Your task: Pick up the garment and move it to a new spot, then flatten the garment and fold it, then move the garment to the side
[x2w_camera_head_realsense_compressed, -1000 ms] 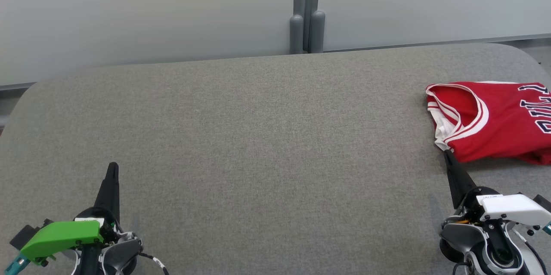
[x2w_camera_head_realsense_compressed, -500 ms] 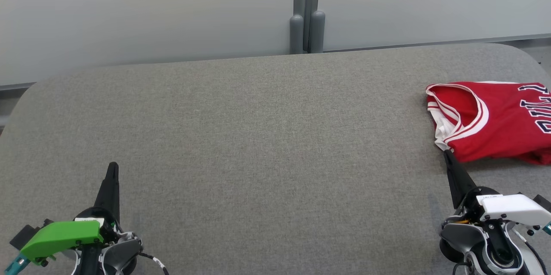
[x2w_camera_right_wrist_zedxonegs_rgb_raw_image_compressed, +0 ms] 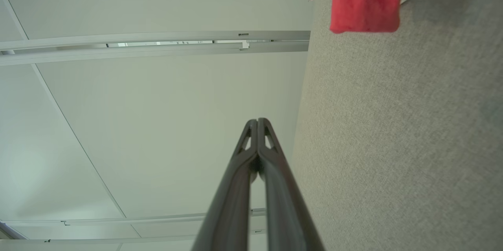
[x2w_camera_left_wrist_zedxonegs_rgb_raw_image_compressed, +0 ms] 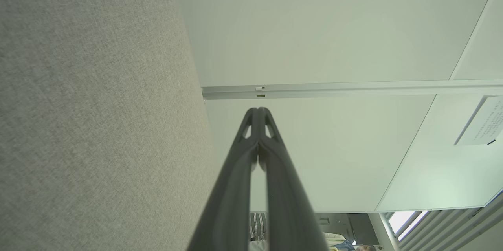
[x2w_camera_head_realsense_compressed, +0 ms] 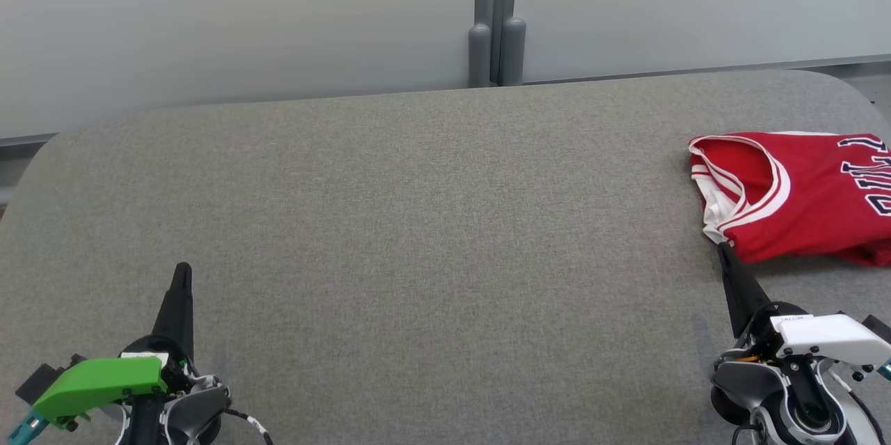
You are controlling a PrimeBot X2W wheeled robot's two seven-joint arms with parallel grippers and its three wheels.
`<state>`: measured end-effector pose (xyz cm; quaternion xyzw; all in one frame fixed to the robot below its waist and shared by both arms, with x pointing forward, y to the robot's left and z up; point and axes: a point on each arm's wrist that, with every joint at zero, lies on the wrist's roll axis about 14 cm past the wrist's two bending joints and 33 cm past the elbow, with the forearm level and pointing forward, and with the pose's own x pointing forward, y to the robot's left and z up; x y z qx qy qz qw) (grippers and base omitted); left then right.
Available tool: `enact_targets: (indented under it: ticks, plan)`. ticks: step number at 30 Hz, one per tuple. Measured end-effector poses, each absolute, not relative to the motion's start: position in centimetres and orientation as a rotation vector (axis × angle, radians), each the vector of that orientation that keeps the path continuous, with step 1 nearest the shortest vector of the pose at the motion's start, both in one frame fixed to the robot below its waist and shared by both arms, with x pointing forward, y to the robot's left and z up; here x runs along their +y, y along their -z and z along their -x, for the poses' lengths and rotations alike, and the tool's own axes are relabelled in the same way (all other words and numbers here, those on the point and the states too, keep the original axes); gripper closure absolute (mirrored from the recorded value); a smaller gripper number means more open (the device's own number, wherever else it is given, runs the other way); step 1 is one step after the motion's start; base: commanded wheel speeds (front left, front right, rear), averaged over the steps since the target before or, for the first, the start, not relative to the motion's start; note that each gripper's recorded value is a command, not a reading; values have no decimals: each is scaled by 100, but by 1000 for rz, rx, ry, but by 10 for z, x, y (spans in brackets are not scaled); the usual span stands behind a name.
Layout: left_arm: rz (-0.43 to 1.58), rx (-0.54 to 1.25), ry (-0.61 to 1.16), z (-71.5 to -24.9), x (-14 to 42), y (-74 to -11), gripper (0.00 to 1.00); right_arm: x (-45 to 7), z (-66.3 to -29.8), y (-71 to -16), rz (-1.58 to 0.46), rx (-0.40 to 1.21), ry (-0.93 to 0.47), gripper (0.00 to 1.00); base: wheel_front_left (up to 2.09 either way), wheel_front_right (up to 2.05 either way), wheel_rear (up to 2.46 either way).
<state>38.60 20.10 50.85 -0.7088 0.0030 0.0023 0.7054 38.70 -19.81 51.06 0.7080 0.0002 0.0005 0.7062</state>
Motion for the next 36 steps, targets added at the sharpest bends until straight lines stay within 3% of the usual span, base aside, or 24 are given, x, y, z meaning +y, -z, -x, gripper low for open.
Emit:
enact_targets:
  ticks: [36]
  plan:
    - [1576,7,-5,-386,201,-508,100,-198,-387,-511,-1573,0,-1,100,0,0,0]
